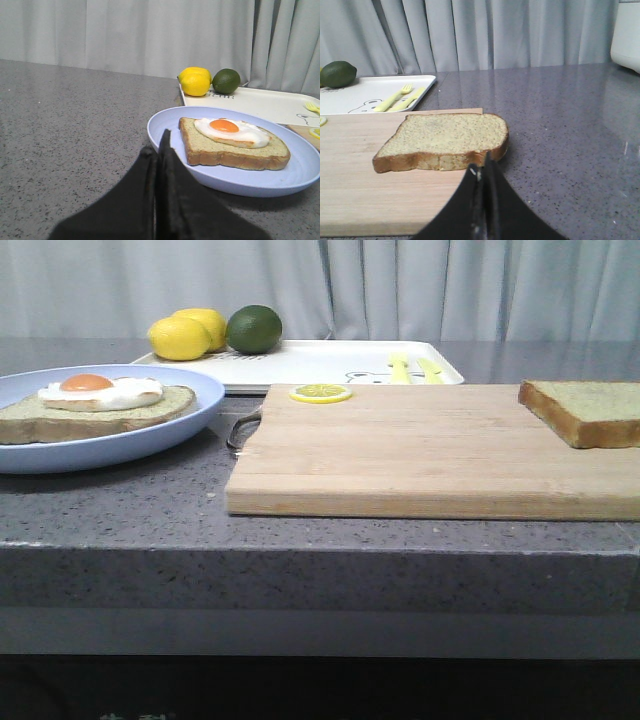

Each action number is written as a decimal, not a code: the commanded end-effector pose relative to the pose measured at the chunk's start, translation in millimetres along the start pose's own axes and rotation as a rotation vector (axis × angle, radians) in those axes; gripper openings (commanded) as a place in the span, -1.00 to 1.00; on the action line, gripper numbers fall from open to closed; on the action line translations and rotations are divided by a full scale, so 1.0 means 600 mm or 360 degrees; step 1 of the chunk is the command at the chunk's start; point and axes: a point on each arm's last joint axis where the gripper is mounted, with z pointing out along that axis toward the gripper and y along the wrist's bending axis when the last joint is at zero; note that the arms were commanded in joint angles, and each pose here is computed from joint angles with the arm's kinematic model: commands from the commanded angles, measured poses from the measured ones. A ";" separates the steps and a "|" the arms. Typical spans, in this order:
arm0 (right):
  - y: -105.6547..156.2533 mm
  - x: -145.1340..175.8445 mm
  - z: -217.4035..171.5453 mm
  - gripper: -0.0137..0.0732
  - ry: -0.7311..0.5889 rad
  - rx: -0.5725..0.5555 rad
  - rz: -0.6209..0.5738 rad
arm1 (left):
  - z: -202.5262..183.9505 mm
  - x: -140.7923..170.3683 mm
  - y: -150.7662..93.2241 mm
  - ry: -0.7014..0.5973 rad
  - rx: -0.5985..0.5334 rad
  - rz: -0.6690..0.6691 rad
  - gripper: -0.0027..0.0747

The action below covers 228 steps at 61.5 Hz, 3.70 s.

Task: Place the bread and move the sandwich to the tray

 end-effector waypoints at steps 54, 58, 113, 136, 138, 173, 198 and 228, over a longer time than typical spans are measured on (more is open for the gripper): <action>0.002 -0.038 -0.006 -0.84 -0.0274 -0.0008 -0.0032 | -0.007 -0.035 -0.001 -0.0353 0.0013 -0.0010 -0.98; 0.005 -0.055 -0.010 -0.84 -0.0271 -0.0012 -0.0032 | -0.010 -0.052 -0.003 -0.0397 0.0019 -0.0010 -0.98; 0.030 -0.254 0.050 -0.84 0.0487 0.0002 -0.0036 | 0.028 -0.287 -0.039 0.0196 0.0051 -0.0007 -0.98; 0.027 -0.228 0.092 -0.60 0.0722 0.0022 -0.0034 | 0.072 -0.265 -0.034 0.0367 0.0010 0.0039 -0.92; 0.027 -0.226 0.095 -0.44 0.0747 0.0023 -0.0034 | 0.074 -0.264 -0.032 0.0375 -0.0001 0.0066 -0.84; 0.029 -0.229 0.112 0.68 0.0866 0.0022 0.0007 | 0.078 -0.265 -0.030 0.0373 -0.0021 0.0116 0.34; 0.002 -0.265 0.220 0.68 0.1400 0.0206 0.0093 | 0.078 -0.265 -0.030 0.0373 -0.0024 0.0125 0.34; -0.155 -0.191 0.329 0.68 0.1591 -0.0080 0.0990 | 0.078 -0.265 -0.030 0.0373 -0.0024 0.0125 0.34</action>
